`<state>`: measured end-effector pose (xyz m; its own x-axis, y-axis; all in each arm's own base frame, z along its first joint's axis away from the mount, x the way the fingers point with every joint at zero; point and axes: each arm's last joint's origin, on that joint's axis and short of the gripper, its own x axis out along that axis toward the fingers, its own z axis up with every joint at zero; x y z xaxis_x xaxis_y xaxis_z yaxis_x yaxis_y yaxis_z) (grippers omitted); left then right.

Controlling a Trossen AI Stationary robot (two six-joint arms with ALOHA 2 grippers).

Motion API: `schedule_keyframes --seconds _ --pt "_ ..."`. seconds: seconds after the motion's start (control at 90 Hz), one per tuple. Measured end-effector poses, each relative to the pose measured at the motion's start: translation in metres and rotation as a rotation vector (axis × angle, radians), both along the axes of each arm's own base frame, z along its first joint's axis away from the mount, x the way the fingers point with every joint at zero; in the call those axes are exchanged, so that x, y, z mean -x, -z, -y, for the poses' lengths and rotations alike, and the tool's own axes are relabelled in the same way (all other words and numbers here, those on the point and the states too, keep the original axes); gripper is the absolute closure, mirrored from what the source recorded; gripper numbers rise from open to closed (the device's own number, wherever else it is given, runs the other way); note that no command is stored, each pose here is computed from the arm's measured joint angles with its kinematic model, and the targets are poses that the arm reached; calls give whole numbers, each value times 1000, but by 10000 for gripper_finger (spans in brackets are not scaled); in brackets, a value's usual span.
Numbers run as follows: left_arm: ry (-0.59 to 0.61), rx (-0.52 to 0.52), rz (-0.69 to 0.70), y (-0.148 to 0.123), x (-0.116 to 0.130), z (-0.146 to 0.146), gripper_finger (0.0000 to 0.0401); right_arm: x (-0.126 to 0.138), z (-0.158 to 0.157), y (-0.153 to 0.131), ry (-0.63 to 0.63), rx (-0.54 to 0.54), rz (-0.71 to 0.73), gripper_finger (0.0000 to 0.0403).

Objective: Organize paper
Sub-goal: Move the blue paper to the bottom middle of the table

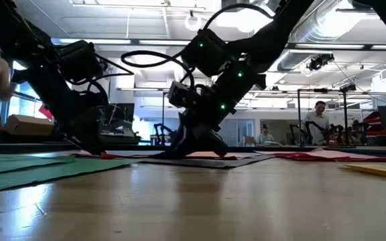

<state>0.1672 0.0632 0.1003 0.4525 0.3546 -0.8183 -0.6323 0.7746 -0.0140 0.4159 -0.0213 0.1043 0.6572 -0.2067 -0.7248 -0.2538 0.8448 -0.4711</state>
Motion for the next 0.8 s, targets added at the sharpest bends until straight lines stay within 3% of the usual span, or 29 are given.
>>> schedule_keyframes --seconds 0.211,0.511,0.8 --pt "9 -12 -4 0 0 0 233 -1 0 -2 8 -12 -14 396" --pt "112 -66 66 -25 -12 -3 233 -20 0 -34 -3 -7 -69 403" --pt "154 -124 161 -57 -15 0 233 -29 -1 -56 -7 -111 -104 403"
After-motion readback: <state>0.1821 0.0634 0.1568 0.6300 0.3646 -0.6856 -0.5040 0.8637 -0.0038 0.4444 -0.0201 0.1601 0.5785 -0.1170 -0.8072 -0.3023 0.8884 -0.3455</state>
